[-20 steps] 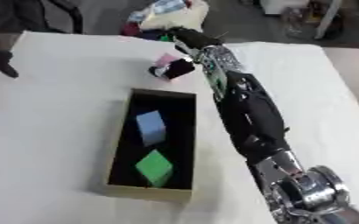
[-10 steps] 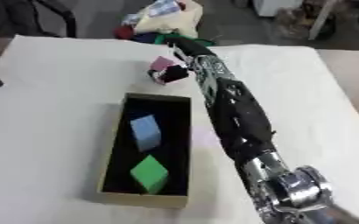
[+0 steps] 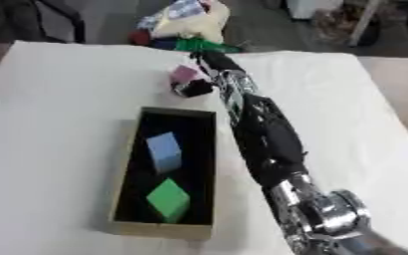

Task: Pick up objects on the table and place them in the box.

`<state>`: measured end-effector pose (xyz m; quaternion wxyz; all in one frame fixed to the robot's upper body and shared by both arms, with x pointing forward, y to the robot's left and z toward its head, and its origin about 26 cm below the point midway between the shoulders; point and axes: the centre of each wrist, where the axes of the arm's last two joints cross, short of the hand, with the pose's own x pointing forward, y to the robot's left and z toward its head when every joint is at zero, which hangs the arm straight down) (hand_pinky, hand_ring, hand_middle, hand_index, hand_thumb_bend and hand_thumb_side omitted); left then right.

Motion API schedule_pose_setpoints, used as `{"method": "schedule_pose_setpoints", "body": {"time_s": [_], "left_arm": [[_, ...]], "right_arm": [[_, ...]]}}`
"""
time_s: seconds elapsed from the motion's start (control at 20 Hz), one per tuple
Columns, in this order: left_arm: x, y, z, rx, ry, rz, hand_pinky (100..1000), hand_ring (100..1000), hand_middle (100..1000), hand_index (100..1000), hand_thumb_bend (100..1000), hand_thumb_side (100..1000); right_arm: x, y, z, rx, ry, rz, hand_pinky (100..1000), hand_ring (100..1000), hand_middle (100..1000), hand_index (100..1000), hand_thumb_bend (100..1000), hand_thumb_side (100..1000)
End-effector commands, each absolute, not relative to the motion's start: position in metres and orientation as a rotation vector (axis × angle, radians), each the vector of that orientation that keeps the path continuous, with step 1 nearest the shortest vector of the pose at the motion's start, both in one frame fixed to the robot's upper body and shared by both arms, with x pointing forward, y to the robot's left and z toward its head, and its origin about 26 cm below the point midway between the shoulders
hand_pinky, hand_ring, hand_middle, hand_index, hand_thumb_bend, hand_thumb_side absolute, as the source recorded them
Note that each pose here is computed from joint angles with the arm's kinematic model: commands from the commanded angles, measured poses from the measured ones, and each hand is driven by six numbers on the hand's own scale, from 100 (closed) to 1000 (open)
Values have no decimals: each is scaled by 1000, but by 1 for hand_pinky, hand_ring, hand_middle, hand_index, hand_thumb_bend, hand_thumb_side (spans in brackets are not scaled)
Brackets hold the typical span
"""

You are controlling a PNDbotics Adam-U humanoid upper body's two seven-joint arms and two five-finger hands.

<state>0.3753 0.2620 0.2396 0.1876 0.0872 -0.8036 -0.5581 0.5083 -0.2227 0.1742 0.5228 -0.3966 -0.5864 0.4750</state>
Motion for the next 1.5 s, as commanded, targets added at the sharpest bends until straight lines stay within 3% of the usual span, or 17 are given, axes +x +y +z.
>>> {"method": "schedule_pose_setpoints", "body": {"time_s": [0.05,0.3,0.65,1.1,1.15,1.2,1.5], "left_arm": [[374,262,250,264,-2283,-1585,857,705,650,930,100,680],[374,262,250,262,-2281,-1586,857,705,650,930,100,684],[374,263,249,263,-2277,-1584,857,705,650,931,100,682],[374,271,242,273,-2245,-1562,857,705,650,930,100,678],[374,273,240,278,-2238,-1556,857,704,650,930,100,681],[374,275,239,284,-2231,-1550,857,704,649,930,100,678],[375,285,229,308,-2196,-1511,858,703,648,930,100,686]], "right_arm": [[510,-225,185,-965,-1431,1109,810,832,767,917,369,586],[510,-222,178,-950,-1425,1115,806,821,732,891,342,570],[509,-219,175,-967,-1459,1109,779,778,549,754,234,505],[506,-211,205,-986,-1672,1209,779,775,537,750,195,500],[505,-211,209,-981,-1706,1248,781,775,539,751,210,561],[503,-210,213,-969,-1741,1286,782,775,540,752,185,505],[488,-214,234,-849,-1911,1538,798,778,558,763,154,514]]}}
